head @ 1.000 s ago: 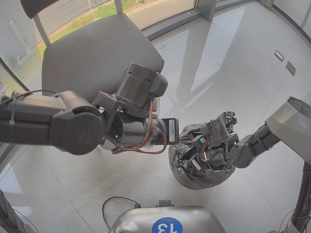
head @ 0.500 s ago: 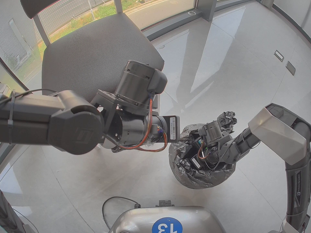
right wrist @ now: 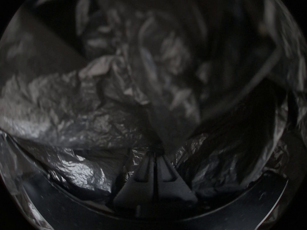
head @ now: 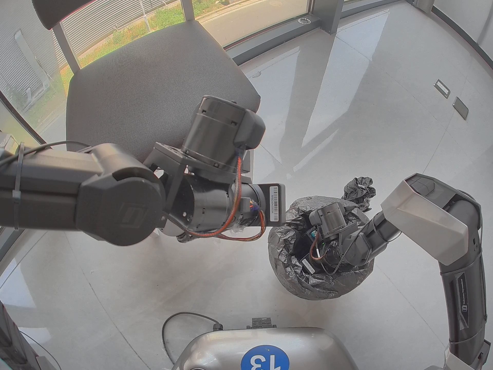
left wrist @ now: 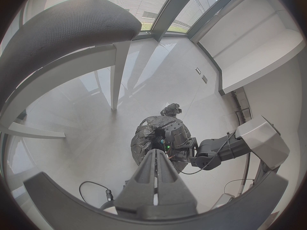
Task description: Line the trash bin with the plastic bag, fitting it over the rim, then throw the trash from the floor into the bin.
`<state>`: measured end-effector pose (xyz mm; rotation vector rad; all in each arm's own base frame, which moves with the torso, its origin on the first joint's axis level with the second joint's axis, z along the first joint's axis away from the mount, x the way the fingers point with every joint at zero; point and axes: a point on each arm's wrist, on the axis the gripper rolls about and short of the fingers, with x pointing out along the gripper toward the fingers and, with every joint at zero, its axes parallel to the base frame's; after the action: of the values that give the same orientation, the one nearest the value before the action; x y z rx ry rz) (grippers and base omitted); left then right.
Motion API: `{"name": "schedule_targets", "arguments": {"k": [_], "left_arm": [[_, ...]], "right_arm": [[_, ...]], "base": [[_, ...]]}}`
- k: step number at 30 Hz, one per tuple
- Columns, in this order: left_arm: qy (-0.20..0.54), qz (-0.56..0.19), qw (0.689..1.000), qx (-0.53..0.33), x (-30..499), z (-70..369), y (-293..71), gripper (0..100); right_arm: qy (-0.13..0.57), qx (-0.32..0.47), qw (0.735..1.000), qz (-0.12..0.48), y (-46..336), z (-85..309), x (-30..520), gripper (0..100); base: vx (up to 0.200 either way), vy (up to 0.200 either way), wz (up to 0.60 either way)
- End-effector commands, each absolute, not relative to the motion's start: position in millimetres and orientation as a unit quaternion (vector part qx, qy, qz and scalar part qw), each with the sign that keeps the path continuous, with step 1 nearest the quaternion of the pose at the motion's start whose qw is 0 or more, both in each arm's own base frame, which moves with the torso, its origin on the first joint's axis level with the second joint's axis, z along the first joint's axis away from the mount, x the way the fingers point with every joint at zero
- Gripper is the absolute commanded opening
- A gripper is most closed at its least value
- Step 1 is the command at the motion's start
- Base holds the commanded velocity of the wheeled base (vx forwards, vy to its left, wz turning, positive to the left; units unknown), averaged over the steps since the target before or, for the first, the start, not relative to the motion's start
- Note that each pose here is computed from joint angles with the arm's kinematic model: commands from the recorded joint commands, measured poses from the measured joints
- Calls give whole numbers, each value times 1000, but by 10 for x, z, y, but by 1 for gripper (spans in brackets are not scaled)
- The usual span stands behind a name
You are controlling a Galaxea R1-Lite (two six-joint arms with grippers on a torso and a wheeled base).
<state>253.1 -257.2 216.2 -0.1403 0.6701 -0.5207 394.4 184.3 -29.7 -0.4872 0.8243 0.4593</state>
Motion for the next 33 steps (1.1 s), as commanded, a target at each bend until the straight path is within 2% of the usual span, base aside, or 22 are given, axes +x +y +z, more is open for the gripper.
{"name": "schedule_targets", "arguments": {"k": [1, 16, 23, 33], "left_arm": [[324, -252, 909, -67, 2539, 2158, -2569, 0], [326, -250, 909, -66, 2543, 2144, -2566, 0], [334, -248, 907, -65, 2552, 2094, -2583, 0], [355, -239, 902, -55, 2504, 1962, -2534, 0]], "right_arm": [[402, -233, 858, 217, 1834, -380, 3966, 0], [401, -230, 861, 211, 1796, -333, 4028, 0], [358, -221, 882, 210, 1749, 404, 3891, 0], [312, -218, 901, 210, 1591, 1080, 3462, 0]], "base": [[0, 0, 0], [0, 0, 0], [0, 0, 0], [0, 0, 0]]}}
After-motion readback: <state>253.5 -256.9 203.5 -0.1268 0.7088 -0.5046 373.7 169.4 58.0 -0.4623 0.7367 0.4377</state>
